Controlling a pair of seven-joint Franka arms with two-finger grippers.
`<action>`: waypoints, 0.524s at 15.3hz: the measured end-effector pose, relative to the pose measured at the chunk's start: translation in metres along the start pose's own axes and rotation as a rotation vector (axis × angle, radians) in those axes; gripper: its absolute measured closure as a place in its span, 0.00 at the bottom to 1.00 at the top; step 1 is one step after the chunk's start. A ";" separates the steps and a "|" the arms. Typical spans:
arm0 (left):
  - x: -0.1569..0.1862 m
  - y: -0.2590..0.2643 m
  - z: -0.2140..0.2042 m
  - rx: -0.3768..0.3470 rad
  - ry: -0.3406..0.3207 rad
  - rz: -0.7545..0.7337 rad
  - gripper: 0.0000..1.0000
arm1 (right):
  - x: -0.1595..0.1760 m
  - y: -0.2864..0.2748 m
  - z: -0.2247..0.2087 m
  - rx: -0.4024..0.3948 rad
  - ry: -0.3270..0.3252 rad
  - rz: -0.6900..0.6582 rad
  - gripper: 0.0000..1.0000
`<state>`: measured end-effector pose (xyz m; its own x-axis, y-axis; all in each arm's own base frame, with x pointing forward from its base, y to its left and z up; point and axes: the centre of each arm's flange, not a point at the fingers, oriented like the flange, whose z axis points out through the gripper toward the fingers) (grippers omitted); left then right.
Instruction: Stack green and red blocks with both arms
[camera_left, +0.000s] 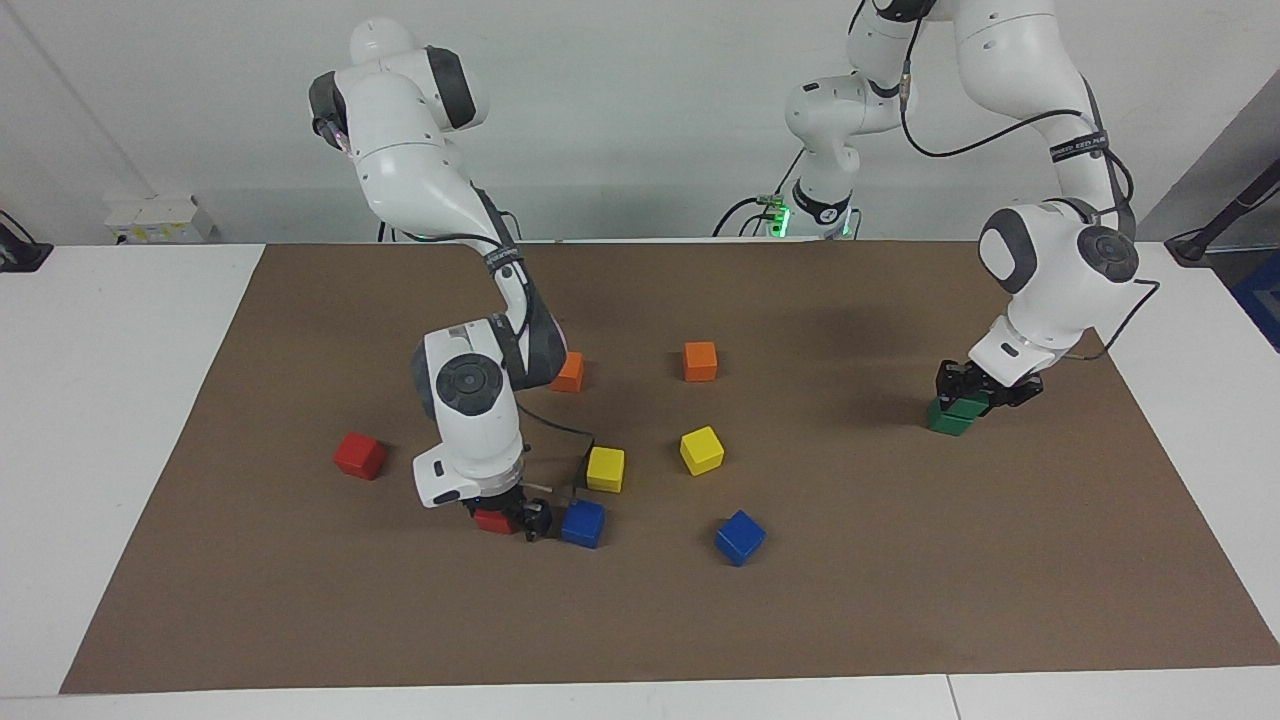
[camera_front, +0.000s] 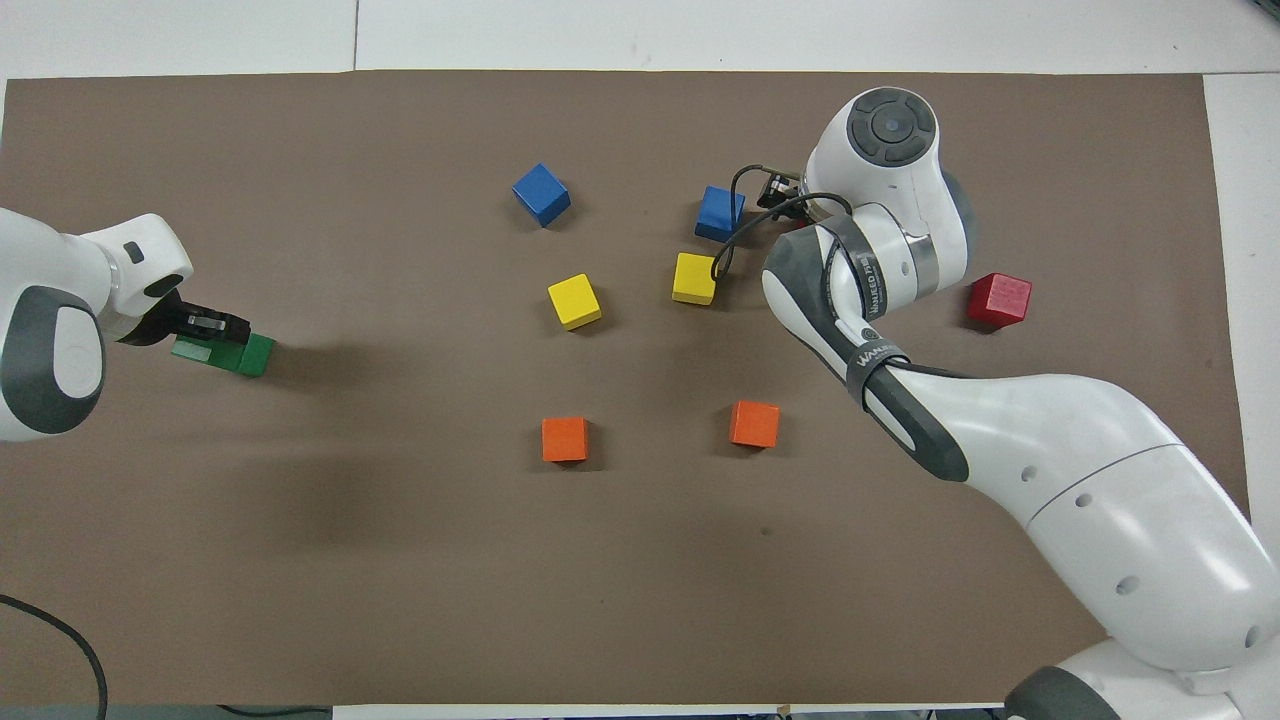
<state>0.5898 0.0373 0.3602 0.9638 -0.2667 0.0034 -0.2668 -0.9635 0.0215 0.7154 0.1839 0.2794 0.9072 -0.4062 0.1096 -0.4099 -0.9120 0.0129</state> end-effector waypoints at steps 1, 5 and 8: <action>0.000 0.000 0.001 0.000 -0.001 0.001 0.44 | 0.002 0.001 -0.003 0.003 0.004 0.002 0.28; 0.000 -0.001 0.001 -0.001 -0.002 0.000 0.24 | 0.001 0.001 -0.006 0.003 0.005 0.001 0.45; -0.002 -0.004 -0.001 -0.003 -0.010 -0.006 0.00 | 0.001 0.003 -0.006 -0.003 0.000 -0.029 0.45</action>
<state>0.5893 0.0418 0.3611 0.9653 -0.2610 -0.0068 -0.2608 -0.9651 0.0248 0.7150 0.1812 0.2857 0.9187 -0.3797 0.1088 -0.3839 -0.9232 0.0194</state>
